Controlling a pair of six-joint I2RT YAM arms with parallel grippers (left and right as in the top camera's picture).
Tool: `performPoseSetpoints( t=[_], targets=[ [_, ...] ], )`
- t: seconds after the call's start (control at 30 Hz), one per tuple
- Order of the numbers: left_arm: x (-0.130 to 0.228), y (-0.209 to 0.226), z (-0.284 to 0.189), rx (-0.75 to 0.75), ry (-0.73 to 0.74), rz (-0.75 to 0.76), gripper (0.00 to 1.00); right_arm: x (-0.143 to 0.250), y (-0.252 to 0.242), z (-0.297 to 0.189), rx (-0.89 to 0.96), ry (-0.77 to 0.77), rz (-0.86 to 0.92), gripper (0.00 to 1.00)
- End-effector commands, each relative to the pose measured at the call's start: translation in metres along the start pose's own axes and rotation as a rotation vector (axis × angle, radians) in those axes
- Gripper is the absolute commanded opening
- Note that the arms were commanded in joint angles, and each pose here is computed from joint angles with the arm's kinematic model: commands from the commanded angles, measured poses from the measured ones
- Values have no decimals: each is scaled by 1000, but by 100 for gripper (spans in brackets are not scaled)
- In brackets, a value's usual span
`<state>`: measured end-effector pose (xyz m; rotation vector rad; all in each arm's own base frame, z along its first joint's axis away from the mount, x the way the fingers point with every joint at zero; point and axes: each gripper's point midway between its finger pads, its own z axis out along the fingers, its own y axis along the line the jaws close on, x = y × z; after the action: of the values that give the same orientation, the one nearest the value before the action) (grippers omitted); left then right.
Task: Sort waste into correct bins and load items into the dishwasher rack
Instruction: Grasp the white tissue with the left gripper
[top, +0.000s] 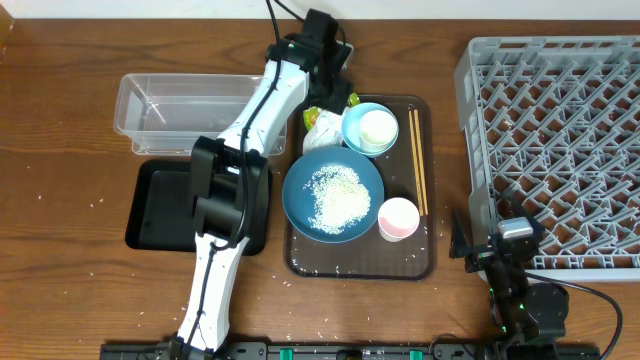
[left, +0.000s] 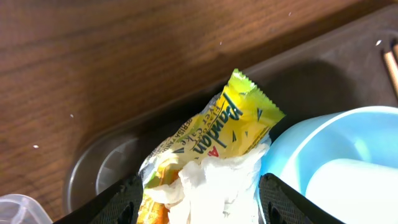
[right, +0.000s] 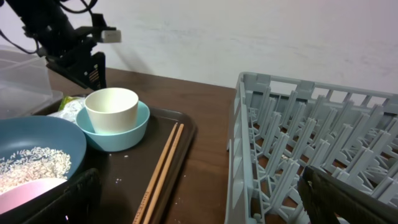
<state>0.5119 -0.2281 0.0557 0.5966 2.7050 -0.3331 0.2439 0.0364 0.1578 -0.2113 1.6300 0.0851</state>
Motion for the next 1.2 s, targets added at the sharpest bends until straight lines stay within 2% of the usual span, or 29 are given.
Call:
performPoseSetpoints(
  t=[0.0,0.37,0.6,0.7,0.8,0.97,1.17],
  targets=[
    [17,1,17,4,55,-18,62,1,2,0,-5,4,-9,99],
    [21,2,19,4,66,-20,52,1,2,0,-5,4,-9,99],
    [22,2,20,4,68,-20,37,1,1,0,-5,3,-9,99],
    [22,2,19,5,71,-24,25,1,1,0,-5,3,-9,99],
    [20,1,17,3,64,-59,21,1,1,0,-5,3,-9,99],
    [18,1,13,3,57,-63,7,1,1,0,-5,3,-9,99],
    [18,0,12,3,58,-76,6,1,2,0,-5,4,-9,99]
  ],
)
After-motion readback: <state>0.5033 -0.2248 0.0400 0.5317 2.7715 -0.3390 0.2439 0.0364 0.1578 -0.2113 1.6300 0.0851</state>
